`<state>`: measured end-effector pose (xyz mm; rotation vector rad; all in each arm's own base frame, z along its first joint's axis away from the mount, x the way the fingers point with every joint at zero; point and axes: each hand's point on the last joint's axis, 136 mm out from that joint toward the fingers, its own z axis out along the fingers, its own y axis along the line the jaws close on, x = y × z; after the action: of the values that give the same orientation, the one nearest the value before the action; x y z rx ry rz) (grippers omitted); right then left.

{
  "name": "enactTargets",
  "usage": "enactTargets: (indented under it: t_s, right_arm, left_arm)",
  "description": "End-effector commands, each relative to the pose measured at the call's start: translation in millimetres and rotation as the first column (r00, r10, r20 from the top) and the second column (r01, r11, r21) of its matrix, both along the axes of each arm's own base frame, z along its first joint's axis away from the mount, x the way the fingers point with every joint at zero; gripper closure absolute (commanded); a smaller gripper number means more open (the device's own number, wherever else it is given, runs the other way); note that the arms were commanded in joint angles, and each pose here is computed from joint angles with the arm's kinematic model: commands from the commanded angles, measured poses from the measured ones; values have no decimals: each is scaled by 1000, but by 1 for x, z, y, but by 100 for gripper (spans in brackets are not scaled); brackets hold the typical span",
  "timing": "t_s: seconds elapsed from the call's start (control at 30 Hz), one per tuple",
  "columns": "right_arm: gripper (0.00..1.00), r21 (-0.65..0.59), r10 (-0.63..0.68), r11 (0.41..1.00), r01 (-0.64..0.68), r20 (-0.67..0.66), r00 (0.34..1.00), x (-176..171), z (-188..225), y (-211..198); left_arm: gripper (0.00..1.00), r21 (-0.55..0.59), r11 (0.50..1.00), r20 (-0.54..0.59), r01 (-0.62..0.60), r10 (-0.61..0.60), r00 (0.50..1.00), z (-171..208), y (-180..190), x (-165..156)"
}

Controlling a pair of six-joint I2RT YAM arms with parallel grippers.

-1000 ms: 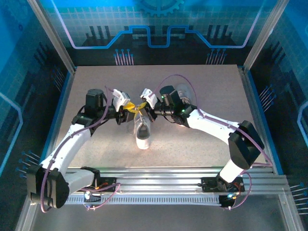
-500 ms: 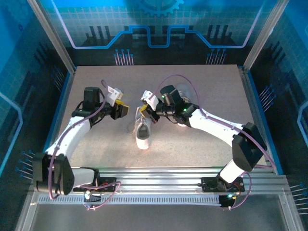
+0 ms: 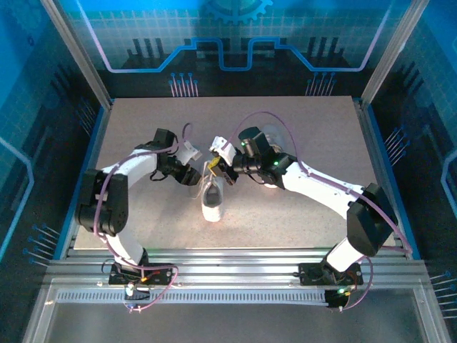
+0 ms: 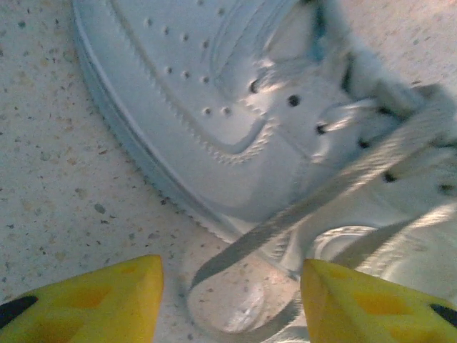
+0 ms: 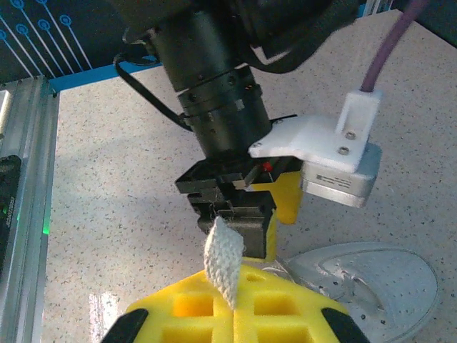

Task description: Tie the shoes

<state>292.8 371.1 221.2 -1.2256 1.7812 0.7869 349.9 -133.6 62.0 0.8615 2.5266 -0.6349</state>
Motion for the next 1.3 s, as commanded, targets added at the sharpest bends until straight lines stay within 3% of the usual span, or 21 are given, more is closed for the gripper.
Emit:
enactTargets:
  t_s: [0.0,0.37,0.43,0.73,0.93,1.1,1.27]
  right_arm:
    - [100,4,28,1000,-28,12,1000,-9,9,0]
    - [100,-15,31,999,-31,6,1000,-6,6,2]
    - [100,-17,29,999,-28,8,1000,-6,6,2]
    - [100,-32,15,999,-16,-4,1000,-5,3,-1]
    - [100,-38,3,999,-4,-8,1000,-4,1,-2]
    - [100,-45,3,999,-3,-17,1000,-5,0,-2]
    - [100,-58,-3,998,2,-17,1000,-5,-3,-5]
  left_arm:
    - [50,72,997,-74,35,-29,997,-15,5,-4]
    - [51,188,981,-203,54,-15,979,-52,5,0]
    - [56,190,980,-221,58,-15,975,-53,4,0]
    - [56,146,989,-155,-15,38,987,-29,17,-7]
    - [69,176,984,-143,-25,51,988,-24,29,-12]
    - [62,151,988,-135,-13,33,990,-23,19,-10]
    - [55,221,975,-136,14,17,991,-33,17,-11]
